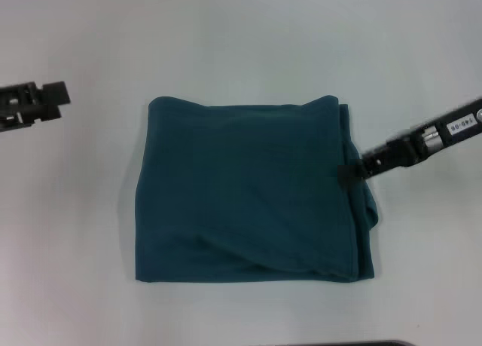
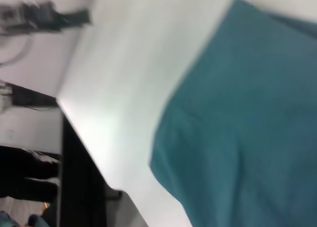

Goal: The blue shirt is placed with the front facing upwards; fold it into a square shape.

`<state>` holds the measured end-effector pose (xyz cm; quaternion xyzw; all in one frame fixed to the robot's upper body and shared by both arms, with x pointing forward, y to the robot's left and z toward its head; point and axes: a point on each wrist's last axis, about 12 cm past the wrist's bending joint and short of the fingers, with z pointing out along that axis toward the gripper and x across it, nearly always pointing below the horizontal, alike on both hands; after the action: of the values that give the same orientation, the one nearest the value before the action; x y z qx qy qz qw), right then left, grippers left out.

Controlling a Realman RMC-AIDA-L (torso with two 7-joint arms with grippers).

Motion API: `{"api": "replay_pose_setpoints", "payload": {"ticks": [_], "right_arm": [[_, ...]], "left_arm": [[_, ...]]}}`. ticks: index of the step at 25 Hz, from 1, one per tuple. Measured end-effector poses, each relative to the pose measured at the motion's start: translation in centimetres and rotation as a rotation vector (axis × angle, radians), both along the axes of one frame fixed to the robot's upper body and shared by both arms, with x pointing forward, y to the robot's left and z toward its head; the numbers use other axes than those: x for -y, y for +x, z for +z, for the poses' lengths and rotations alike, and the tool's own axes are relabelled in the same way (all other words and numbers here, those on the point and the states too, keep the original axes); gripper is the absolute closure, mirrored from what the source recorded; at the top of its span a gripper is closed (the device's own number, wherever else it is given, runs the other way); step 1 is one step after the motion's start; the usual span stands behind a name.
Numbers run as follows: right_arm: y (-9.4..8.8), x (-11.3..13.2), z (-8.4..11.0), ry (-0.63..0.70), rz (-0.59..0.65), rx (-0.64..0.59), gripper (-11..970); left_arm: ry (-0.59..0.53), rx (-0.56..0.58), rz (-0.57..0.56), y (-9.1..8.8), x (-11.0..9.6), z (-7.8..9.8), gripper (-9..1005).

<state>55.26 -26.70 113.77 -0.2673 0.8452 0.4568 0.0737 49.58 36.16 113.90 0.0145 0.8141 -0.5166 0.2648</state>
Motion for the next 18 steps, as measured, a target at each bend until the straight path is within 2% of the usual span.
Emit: {"api": "replay_pose_setpoints", "payload": {"ticks": [2,4,6,8,9,12,15,18], "right_arm": [[-0.4,0.1,-0.1,0.132,0.025,0.155,540],[-1.3,0.3,-1.2,0.29,0.0,0.393,539],[-2.2,0.7,-2.6,0.409,-0.12,0.606,539],[-3.0,1.4,-3.6,0.483,-0.247,0.758,538],[-3.3,1.7,-3.7,0.503,-0.281,0.814,538],[-3.9,2.6,-3.9,0.47,-0.268,0.845,537],[-4.9,2.7,-5.6,0.346,-0.203,0.846,536],[-5.8,2.6,-7.3,0.314,-0.222,0.844,511]], "left_arm": [[-0.002,0.166,-0.116,-0.8,0.8,-0.1,315],[-0.022,0.348,-0.158,-2.1,1.8,-1.5,316],[-0.038,0.599,-0.15,-3.9,3.3,-3.6,317],[0.009,0.776,-0.152,-4.9,4.2,-4.6,318],[0.044,0.83,-0.165,-5.1,4.5,-5.0,319],[0.122,0.909,-0.201,-5.3,4.3,-5.6,320],[0.101,0.883,-0.236,-5.6,4.1,-6.1,319],[0.087,0.911,-0.261,-6.6,4.4,-7.0,319]]}}
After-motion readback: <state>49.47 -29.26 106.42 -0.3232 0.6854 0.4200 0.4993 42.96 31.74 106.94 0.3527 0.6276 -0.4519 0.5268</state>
